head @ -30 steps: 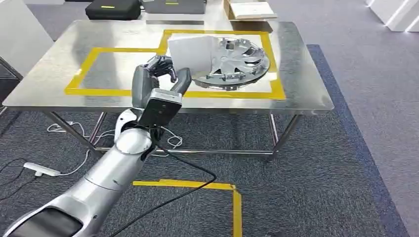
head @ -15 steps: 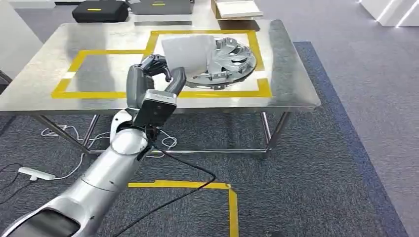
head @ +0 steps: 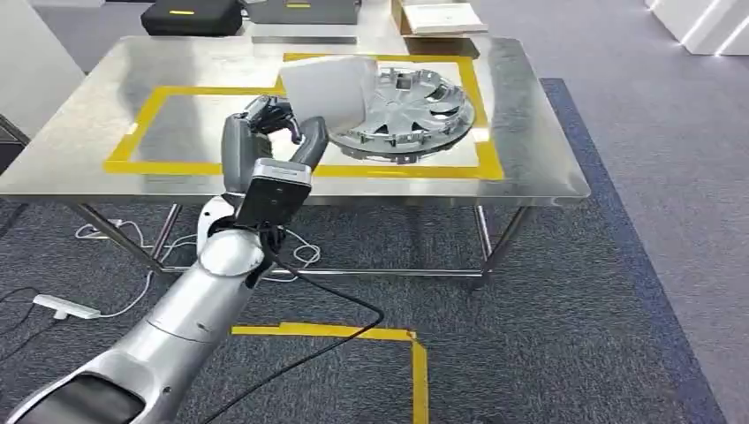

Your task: Take the parts from the cabinet and place them on the table.

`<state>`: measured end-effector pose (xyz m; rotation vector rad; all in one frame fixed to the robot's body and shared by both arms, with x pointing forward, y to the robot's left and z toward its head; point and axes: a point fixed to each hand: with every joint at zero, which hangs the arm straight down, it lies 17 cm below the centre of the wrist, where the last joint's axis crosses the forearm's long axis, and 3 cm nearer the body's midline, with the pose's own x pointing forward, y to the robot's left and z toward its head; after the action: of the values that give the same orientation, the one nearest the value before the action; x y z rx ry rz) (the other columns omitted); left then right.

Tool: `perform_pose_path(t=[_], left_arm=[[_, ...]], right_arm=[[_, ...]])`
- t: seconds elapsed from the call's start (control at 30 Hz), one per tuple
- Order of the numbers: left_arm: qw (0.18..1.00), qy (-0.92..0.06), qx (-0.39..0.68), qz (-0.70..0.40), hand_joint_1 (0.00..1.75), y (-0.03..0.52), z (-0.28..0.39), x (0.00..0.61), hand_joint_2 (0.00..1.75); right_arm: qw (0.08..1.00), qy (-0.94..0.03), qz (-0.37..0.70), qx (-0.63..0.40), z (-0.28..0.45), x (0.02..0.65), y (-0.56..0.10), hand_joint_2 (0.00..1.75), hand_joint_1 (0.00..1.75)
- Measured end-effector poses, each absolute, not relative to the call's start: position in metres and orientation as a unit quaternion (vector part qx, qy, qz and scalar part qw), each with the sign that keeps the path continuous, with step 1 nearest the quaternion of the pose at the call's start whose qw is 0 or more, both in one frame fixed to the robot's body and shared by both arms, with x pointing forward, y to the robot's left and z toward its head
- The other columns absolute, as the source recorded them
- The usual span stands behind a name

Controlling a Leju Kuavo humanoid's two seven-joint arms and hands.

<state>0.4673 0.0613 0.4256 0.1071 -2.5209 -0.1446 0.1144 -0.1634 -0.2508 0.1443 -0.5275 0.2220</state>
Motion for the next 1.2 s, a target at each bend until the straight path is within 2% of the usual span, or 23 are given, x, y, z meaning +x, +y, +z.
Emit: perform_pose_path(t=[1.2], left_arm=[[0.301, -0.951, 0.067, -0.025, 1.75, 0.096, 0.423, 0.472, 1.75]], right_arm=[[0.959, -0.252, 0.110, 0.073, -0.252, 0.105, -0.162, 1.75, 0.00]])
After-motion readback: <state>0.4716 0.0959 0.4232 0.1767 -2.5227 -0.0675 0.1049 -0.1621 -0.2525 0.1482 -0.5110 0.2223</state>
